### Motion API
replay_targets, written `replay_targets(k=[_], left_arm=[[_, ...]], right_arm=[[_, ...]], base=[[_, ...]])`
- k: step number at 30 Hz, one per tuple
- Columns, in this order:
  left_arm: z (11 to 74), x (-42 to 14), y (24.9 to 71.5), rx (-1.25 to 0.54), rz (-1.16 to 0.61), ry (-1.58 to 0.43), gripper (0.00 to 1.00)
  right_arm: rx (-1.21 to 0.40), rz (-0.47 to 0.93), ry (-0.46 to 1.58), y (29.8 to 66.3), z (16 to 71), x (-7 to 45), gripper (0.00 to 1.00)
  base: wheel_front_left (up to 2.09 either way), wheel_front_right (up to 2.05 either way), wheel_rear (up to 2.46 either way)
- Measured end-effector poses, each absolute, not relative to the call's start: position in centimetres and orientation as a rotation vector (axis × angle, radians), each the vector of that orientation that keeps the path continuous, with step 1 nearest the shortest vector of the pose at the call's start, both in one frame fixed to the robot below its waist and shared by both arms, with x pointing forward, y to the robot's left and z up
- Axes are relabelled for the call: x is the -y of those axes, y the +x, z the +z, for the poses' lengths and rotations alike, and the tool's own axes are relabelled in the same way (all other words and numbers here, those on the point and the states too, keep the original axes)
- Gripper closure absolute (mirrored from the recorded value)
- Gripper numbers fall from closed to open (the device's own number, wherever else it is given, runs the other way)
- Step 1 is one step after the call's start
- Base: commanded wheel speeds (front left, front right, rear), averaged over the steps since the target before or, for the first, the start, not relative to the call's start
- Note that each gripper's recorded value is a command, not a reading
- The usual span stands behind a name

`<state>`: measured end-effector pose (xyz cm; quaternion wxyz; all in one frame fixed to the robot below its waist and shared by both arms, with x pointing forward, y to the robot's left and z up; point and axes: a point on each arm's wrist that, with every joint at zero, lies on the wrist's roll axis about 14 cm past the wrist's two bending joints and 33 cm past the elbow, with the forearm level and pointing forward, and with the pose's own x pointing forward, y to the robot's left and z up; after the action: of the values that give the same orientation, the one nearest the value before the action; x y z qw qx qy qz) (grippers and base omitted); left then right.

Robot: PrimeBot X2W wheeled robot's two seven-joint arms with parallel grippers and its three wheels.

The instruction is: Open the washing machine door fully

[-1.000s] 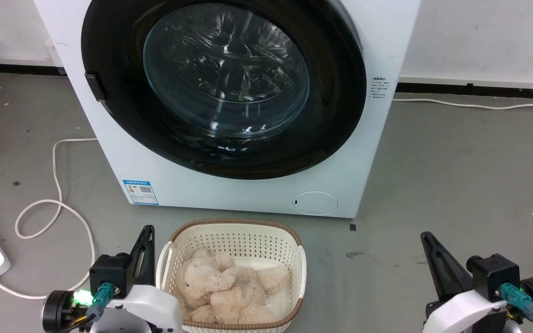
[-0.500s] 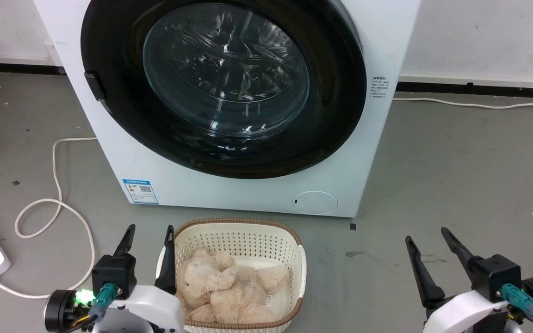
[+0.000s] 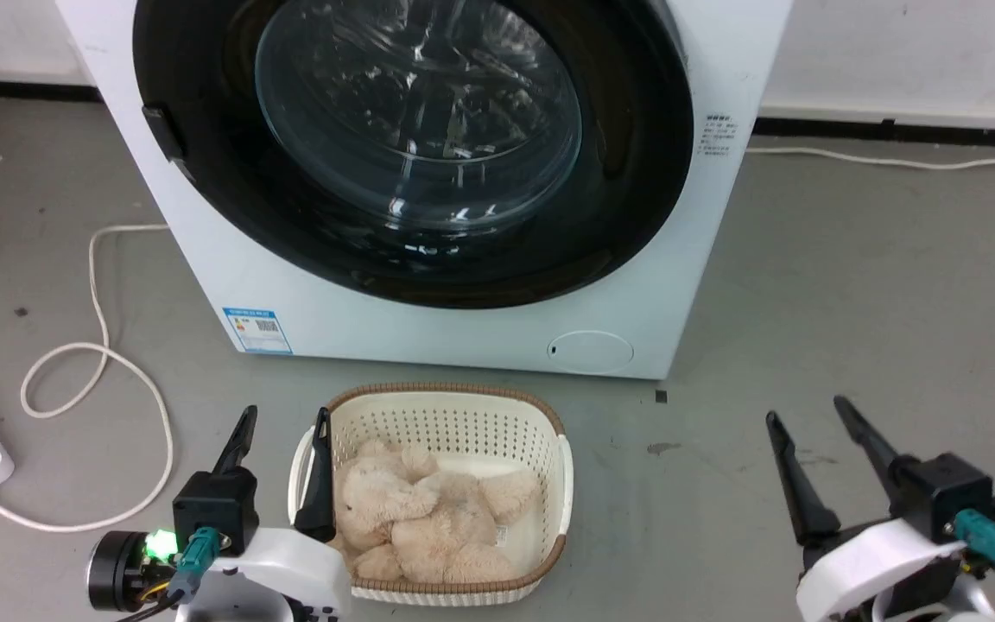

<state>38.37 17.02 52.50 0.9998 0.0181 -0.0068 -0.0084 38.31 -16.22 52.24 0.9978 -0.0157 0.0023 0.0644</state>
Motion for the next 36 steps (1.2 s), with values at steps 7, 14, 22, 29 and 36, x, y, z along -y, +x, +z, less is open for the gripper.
replay_targets(k=[7,14,22,29,36], left_arm=[[52.1,-16.9,39.1,0.012,-0.015,0.035,0.0],[52.0,-16.9,40.0,0.02,-0.01,0.03,0.0],[51.8,-17.2,40.8,0.028,0.002,0.026,0.0],[51.5,-17.2,41.6,0.032,0.005,0.023,0.0],[51.0,-17.4,42.1,0.029,0.019,0.006,0.0]], right_arm=[[0.017,0.14,-0.018,40.0,52.9,16.4,0.0],[0.048,0.16,-0.026,42.3,54.1,16.4,0.0],[0.079,0.186,-0.008,45.3,55.5,16.1,0.58],[0.086,0.188,0.056,48.2,56.3,16.2,1.0],[0.058,0.157,0.193,51.3,56.4,17.0,1.0]], base=[[0.0,0.0,0.0],[0.0,0.0,0.0],[0.0,0.0,0.0],[0.0,0.0,0.0],[0.0,0.0,0.0]])
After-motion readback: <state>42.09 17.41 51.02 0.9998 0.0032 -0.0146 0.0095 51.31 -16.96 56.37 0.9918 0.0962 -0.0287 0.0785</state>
